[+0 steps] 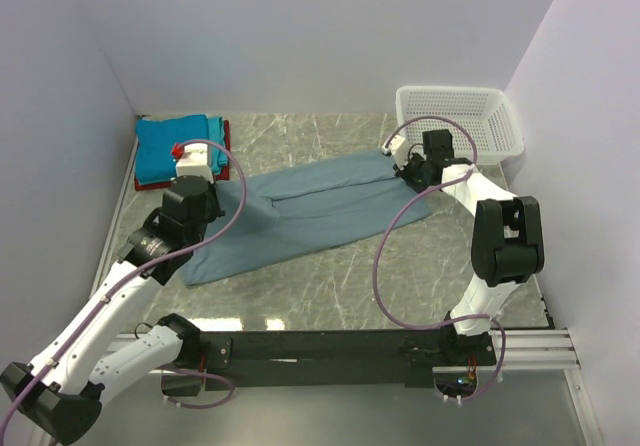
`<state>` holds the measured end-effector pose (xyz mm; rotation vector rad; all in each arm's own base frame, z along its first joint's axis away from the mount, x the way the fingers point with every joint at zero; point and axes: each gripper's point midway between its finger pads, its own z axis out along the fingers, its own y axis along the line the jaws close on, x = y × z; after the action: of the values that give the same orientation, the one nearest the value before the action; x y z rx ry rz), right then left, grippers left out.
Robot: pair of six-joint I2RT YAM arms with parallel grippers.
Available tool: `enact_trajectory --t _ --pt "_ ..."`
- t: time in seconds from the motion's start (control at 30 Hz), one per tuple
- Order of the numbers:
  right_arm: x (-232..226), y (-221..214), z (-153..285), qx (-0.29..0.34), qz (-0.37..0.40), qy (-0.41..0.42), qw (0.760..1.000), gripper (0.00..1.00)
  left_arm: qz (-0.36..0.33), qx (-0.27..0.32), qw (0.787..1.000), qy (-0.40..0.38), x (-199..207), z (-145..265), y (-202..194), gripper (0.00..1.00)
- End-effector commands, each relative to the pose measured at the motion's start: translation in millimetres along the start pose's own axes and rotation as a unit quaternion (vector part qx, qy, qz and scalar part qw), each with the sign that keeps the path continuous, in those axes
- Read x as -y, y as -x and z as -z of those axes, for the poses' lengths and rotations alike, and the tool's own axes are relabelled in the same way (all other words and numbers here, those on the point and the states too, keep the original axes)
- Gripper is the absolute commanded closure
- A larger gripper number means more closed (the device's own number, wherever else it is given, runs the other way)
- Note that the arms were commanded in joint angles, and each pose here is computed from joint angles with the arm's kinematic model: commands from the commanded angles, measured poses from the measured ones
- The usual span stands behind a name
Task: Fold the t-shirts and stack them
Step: Fold the tshirt
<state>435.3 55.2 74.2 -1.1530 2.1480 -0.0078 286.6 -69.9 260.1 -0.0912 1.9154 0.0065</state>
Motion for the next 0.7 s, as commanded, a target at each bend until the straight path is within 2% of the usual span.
enact_trajectory --t 0.0,0.27,0.67 --pt "19 24 4 0.022 0.009 -0.031 0.999 1.00 0.004 0.024 1.000 -0.009 2 -2 13 0.99" --pt "23 25 -4 0.010 0.014 -0.044 0.999 1.00 -0.014 0.029 0.999 -0.006 4 -11 23 1.00" --pt "26 28 -12 0.004 0.016 -0.047 0.999 1.00 -0.022 0.006 1.000 0.004 -2 -24 5 1.00"
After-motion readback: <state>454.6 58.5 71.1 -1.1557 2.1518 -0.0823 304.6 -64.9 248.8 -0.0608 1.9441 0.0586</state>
